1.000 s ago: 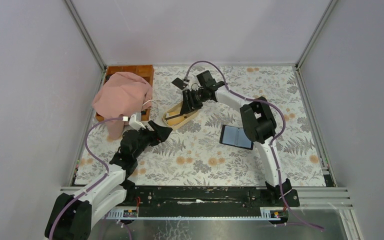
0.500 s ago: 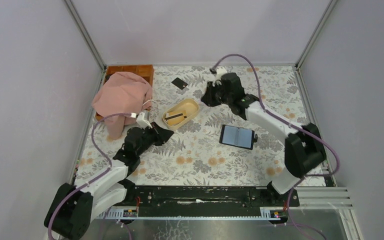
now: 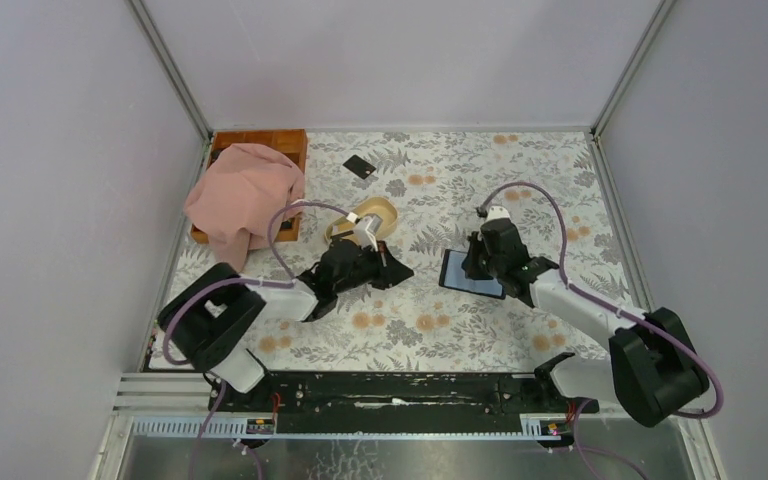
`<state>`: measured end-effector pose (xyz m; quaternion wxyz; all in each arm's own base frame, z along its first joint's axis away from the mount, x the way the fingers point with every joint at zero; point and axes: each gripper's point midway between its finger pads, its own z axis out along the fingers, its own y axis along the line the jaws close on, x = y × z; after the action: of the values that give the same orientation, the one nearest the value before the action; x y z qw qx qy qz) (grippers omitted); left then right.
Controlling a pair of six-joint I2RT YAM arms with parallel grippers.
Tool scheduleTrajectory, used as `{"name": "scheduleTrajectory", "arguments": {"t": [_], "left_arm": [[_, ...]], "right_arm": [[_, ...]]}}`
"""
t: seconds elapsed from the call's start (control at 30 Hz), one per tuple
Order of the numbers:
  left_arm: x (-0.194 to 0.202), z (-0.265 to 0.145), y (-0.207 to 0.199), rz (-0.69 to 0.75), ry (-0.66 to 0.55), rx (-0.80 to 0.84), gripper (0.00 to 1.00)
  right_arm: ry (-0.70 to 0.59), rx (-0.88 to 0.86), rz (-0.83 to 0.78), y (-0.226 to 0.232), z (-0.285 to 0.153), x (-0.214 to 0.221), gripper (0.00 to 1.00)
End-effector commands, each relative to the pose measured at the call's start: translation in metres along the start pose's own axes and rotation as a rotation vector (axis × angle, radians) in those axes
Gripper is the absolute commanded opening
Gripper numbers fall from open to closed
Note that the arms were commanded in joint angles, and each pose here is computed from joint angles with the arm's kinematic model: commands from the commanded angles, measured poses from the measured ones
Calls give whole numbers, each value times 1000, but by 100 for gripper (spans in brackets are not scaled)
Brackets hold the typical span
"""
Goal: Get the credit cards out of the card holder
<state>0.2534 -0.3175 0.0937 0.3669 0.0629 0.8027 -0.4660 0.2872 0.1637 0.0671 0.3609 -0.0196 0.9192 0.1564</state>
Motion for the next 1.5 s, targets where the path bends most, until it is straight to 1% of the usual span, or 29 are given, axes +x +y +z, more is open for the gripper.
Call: {"name": "scheduleTrajectory", "arguments": {"t": [0.0,0.17,0.3,0.4,0.53,1.03,1.2,1.47], "left_arm": [[-20,26,-33,15,-51,137,3],[-11,55,-29,17,-1,135,4],[-4,79,-23,29,28,119,5],[5,94,-14,41,51,92,5],[15,111,3,89,75,13,5],[51,134,23,96,155,-47,5],[53,134,16,91,162,-27,5],[64,138,-13,38,190,81,5]], "right_arm": [[-62,27,59,-12,-9,1,0],[-47,76,85,-29,-8,12,0],[-43,81,163,-44,-7,16,0],[-33,76,176,-49,-5,18,0],[-2,78,172,-51,0,24,0],[37,53,181,-50,7,41,0],[44,45,183,-50,9,45,0],[59,33,199,-49,12,52,0]]}}
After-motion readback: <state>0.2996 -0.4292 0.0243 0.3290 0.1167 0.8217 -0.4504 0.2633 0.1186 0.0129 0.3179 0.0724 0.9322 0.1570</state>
